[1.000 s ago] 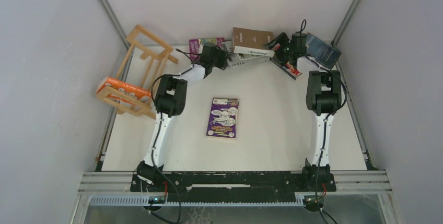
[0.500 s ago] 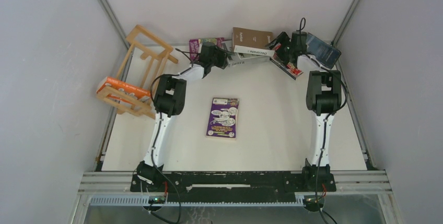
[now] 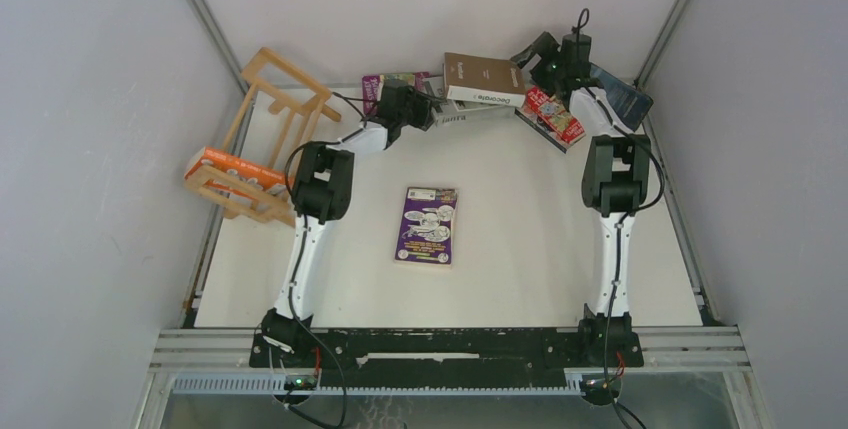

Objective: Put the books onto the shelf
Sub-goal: Pick up the book from the center of the board.

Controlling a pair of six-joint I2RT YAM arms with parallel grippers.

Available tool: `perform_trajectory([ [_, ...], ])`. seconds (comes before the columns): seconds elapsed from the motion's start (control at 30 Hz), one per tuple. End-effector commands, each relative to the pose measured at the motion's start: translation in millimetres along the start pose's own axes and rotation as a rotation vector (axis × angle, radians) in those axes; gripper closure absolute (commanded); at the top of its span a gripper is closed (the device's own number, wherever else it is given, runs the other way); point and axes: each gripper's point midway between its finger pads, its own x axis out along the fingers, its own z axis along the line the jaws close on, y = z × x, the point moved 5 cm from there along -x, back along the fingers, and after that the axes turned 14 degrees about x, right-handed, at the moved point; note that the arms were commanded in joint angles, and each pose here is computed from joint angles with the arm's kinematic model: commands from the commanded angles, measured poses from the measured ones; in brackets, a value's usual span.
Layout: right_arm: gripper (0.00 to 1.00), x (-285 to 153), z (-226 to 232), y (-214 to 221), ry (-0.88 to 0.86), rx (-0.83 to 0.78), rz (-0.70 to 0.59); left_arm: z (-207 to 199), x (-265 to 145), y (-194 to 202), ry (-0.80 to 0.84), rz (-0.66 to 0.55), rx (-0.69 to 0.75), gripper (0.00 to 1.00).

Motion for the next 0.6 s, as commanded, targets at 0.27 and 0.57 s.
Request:
perform_trajectory([
  [0.27,0.01,19,-26,3,0.073,-0.033,0.009,-46,-25,-22,0.128,-0.031,0.0,0.5],
  [0.57,0.06,31,-23,15,0.024,-0.001,0.069,-48,-24,-25,0.144,-0.033,-0.013,0.5],
])
